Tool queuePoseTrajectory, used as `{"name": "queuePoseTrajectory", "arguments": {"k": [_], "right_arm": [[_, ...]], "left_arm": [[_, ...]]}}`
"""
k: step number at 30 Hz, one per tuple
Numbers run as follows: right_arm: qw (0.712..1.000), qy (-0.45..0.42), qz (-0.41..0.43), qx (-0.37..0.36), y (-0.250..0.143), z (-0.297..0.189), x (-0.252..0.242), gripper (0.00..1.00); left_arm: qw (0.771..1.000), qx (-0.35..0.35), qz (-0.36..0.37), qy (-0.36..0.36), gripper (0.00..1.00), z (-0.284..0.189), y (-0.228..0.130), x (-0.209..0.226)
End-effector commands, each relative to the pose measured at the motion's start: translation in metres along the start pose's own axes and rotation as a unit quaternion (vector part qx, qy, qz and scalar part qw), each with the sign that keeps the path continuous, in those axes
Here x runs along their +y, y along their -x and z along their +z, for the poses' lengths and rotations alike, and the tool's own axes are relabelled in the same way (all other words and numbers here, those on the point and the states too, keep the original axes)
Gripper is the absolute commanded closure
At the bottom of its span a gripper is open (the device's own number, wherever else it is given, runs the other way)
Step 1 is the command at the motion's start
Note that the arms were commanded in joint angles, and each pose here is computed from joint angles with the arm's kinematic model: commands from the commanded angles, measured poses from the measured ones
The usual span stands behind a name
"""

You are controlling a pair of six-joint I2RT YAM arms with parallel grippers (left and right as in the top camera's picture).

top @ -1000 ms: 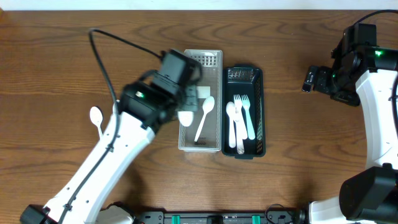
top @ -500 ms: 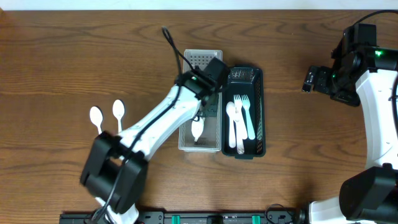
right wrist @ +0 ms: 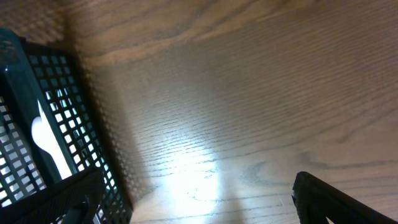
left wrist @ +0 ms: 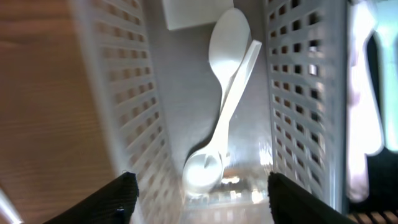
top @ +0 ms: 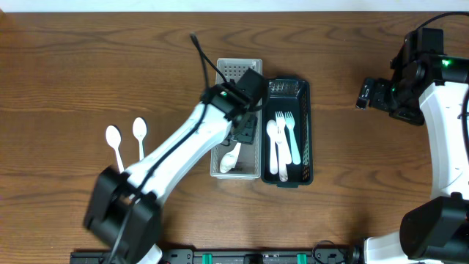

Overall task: Pack container
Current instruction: 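Carry the spoon into the white basket and release it, then move the left gripper to another white spoon and grasp it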

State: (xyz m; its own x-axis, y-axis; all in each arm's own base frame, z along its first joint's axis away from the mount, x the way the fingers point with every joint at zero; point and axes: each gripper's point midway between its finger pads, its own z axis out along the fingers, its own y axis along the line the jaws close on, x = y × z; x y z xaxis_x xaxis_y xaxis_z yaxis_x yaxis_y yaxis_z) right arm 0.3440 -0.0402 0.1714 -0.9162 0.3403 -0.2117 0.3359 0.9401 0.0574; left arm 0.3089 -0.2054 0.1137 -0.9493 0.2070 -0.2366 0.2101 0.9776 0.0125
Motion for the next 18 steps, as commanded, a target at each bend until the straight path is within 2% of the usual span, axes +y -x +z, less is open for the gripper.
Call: {"name": "queuePoseTrajectory", "arguments": {"k": [1,4,10,14,18], "right_arm": [[1.0,0.001,-0.003,0.002,-0.001,0.001,0.0,0.01],[1.0,0.002,-0.003,0.002,-0.001,0.001,0.0,0.01],[1.0,0.002,-0.003,-0.002,0.001,0.001,0.0,0.01],[1.0,0.002,-0.003,-0.001,0.0,0.001,0.0,0.01],[1.0,0.002,-0.003,0.0,0.0,0.001,0.0,0.01]], "left_arm": [[0.996,-0.08,0.032,0.013,0.23,-0.057,0.019,0.014],[0.99,-0.133,0.007,0.043,0.11,-0.102,0.019,0.047],[0.972,-0.187,-0.122,0.076,0.07,-0.156,0.008,0.145],[0.963,-0.176,-0.192,0.066,0.07,-0.156,0.0,0.191],[0.957,-0.134,-0.243,0.083,0.07,-0.127,-0.009,0.227]]}}
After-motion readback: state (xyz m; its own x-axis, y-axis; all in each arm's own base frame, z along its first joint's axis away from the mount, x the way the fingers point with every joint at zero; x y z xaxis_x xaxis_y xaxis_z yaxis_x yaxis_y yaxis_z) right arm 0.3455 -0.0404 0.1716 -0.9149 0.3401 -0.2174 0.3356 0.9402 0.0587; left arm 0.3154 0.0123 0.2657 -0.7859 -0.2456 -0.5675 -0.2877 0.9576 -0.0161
